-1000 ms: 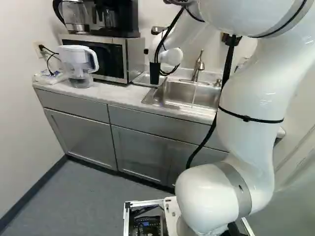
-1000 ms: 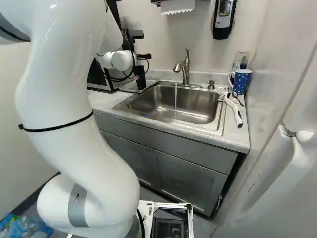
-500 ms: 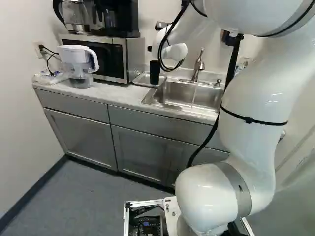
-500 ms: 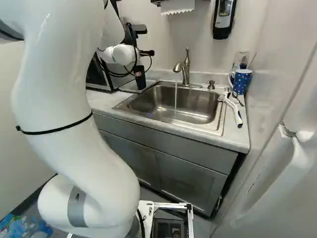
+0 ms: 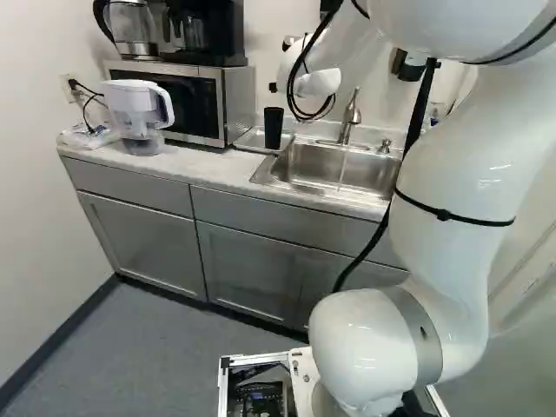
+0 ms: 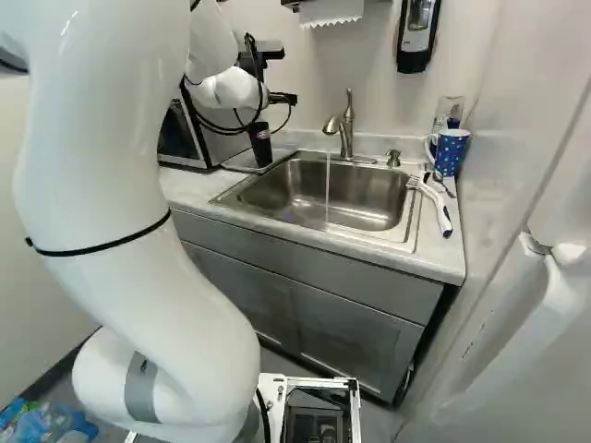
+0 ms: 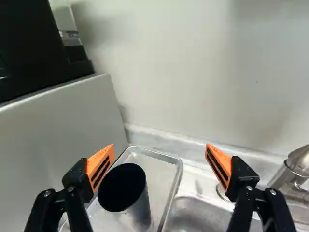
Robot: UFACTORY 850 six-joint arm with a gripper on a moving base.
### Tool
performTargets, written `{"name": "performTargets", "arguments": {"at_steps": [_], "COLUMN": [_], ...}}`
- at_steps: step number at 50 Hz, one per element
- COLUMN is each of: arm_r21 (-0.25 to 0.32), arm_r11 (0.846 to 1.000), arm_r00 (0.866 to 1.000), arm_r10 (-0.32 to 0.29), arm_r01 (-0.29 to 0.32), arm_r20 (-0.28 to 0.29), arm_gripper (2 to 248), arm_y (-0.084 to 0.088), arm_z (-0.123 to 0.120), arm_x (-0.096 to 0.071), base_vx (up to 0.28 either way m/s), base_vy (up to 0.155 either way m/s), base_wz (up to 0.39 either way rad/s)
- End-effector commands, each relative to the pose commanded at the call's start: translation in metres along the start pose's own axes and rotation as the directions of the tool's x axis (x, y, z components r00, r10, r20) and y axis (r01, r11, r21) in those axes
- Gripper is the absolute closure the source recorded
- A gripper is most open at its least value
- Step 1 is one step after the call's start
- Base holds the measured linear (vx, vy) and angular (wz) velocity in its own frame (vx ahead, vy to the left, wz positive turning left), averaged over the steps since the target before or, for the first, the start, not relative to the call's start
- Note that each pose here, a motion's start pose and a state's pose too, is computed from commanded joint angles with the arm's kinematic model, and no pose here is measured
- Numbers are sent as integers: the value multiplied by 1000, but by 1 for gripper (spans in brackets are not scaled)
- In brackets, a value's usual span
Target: Rinse the cup and place it in the tray
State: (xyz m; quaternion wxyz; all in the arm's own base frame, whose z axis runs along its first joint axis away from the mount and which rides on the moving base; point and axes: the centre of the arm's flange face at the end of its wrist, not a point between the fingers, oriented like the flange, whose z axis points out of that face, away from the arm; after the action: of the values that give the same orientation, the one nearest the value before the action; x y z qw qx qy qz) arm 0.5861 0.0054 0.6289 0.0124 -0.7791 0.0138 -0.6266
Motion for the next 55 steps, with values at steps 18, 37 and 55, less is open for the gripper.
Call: {"name": "performTargets", "arguments": {"at_steps": [18,37,55], "arm_r21": [-45,-93,-136], "arm_r11": [999,995,990], "arm_r00": [996,994,997], "arm_r10": [14,31,41], "arm_r01": [-10,-21,-31], "arm_r20": [85,106,67], "arm_gripper": [3,3,3], "arm_y": [26,54,79], "arm_z": [-7,-15,-26], "arm_x": [9,25,44], "base_vx": [0,0,0], "base_vy": [0,0,0], "base_wz": [0,0,0]}}
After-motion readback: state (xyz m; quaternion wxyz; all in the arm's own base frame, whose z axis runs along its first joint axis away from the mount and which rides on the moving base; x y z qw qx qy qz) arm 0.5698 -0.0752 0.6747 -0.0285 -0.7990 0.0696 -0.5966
